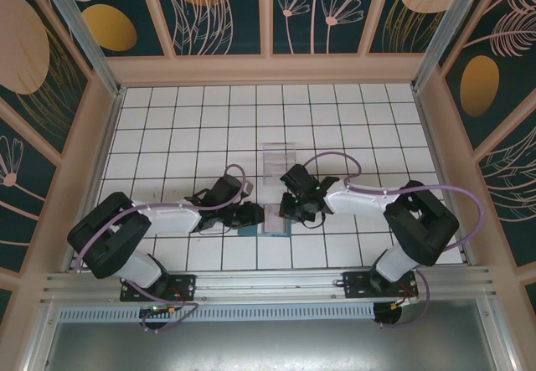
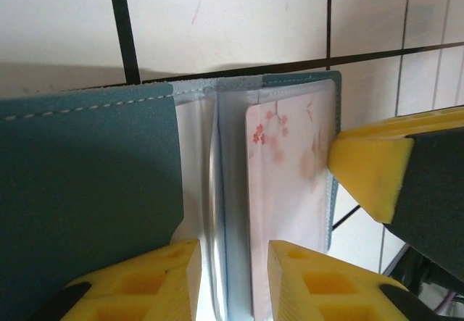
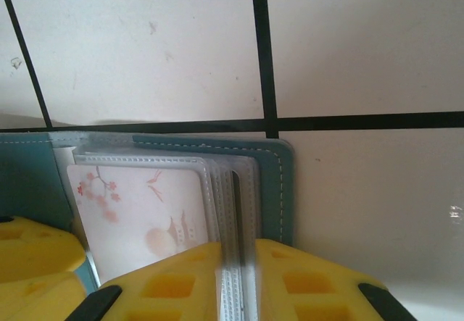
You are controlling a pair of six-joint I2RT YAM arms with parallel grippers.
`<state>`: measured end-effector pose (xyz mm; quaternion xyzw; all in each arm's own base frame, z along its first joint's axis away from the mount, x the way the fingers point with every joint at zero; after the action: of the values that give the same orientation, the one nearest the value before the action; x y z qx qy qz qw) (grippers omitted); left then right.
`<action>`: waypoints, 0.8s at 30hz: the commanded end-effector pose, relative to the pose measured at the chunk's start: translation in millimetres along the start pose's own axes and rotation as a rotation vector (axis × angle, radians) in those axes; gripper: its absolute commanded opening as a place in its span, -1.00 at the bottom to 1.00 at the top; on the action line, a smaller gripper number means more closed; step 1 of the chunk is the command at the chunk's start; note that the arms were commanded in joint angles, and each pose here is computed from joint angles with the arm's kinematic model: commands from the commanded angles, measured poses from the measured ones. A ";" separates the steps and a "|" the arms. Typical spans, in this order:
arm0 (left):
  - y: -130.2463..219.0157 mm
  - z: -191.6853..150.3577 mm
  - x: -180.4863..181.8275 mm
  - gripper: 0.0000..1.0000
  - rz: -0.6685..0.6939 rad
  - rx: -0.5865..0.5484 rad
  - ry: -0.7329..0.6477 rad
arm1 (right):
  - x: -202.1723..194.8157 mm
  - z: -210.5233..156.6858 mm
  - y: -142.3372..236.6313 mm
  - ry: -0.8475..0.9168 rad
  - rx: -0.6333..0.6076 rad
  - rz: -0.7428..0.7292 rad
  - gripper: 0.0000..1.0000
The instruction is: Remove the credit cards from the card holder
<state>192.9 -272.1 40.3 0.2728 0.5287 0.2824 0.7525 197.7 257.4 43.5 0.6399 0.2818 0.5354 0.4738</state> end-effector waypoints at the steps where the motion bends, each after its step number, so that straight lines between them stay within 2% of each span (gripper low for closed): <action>1: -3.9 -2.2 2.7 -0.38 0.019 0.050 -0.039 | -1.5 1.4 -2.5 0.025 -0.009 -0.031 -0.63; 14: -9.7 0.2 14.2 -0.32 0.114 0.097 -0.056 | -0.2 0.2 -1.7 0.025 -0.004 -0.025 -0.65; 20: -4.8 -0.2 32.7 -0.31 0.263 0.134 -0.066 | -0.3 0.7 -0.2 0.025 -0.009 -0.027 -0.66; 24: -0.2 0.3 33.9 -0.34 0.289 0.139 -0.073 | -1.2 0.6 -0.8 0.022 -0.009 -0.029 -0.65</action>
<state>206.0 -272.6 36.2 0.3557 0.4928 0.3009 0.7349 197.7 257.4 43.1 0.6370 0.2848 0.5381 0.4728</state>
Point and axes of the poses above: each hand's point on the last joint's axis, 136 mm out from that joint toward the fingers, its own y axis back along the fingers, its own x axis along the line the jaws close on, z = x × y, the point moved 2 cm from there along y, back along the fingers, and after that the axes turned 13 degrees about -y, right-handed, at the moved point
